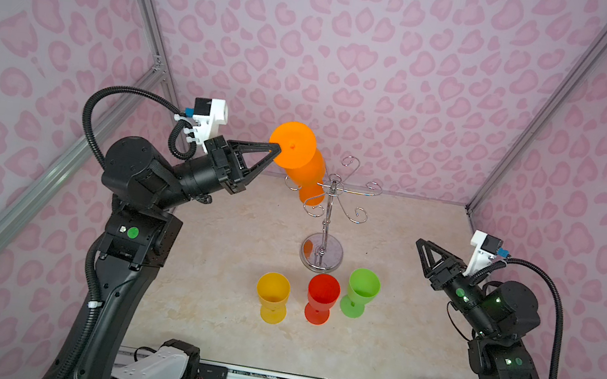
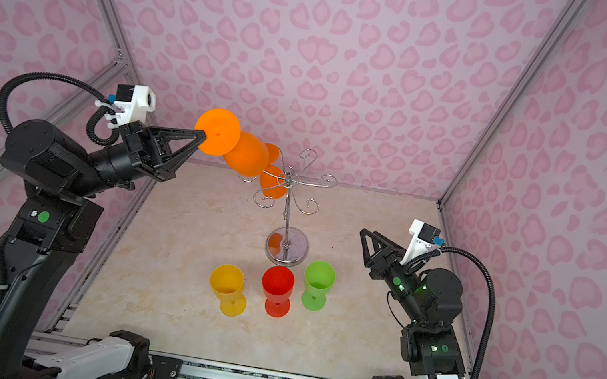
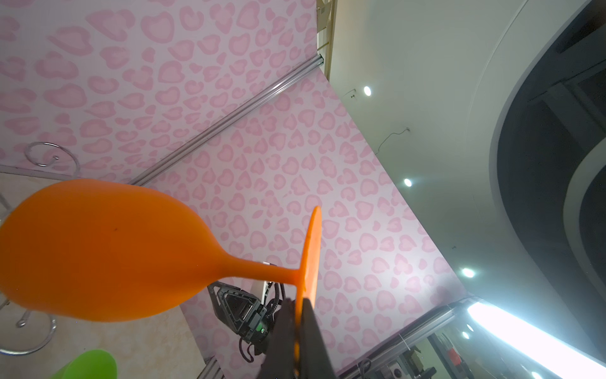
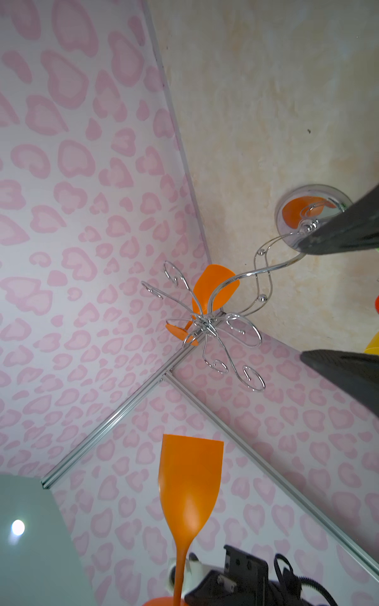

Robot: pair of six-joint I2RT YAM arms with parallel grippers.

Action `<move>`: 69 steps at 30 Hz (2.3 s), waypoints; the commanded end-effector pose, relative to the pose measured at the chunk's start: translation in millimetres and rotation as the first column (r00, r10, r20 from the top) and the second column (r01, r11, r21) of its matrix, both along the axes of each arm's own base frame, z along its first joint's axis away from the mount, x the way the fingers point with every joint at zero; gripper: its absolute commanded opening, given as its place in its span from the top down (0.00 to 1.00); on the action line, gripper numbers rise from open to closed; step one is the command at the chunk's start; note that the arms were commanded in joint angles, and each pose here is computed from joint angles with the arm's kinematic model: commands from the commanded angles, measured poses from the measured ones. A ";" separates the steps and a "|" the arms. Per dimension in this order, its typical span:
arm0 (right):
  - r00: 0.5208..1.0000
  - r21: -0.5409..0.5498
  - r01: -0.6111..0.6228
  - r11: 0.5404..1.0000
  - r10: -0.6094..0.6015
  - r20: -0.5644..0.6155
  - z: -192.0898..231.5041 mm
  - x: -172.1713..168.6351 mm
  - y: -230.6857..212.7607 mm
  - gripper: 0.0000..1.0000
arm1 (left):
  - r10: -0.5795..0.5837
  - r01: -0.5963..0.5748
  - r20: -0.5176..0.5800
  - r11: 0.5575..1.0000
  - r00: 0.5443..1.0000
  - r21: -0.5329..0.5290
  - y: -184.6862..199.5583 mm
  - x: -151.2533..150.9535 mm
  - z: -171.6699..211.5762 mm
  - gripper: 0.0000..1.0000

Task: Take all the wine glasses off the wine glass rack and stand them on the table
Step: 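Lift the orange glass up off its rack hook with the left gripper, then raise the orange glass with the left gripper while the right gripper reaches toward it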

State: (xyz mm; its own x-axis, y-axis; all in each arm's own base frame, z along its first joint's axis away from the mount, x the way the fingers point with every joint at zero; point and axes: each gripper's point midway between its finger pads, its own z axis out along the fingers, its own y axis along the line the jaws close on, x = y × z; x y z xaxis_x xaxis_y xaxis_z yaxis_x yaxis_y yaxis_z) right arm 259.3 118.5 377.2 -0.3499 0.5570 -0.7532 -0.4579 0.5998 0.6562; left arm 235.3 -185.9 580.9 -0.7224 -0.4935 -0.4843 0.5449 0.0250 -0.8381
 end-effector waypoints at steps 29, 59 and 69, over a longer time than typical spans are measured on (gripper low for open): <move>0.837 0.242 -0.377 0.894 0.218 0.501 119.1 0.9 23.3 0.35 | -0.379 0.404 0.144 0.827 0.914 -0.391 -94.0 4.0 -10.5 0.97; 0.750 0.202 -0.582 0.787 0.424 0.508 117.2 -3.9 53.2 0.67 | -0.489 0.477 0.109 0.738 0.866 -0.478 -119.3 23.8 -20.1 0.97; 0.714 0.207 -0.612 0.763 0.421 0.559 120.6 -15.8 49.3 0.91 | -0.497 0.487 0.122 0.719 0.859 -0.496 -118.3 25.0 -19.0 0.87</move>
State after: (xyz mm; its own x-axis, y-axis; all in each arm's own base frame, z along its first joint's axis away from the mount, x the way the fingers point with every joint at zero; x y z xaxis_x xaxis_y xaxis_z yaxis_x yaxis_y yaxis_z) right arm 246.6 166.8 500.2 -0.3206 0.6534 -0.6858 -0.9172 -0.0333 0.3970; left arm 274.1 -310.1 552.0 -0.9556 -0.2268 -0.1879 0.2913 -0.6333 -0.7170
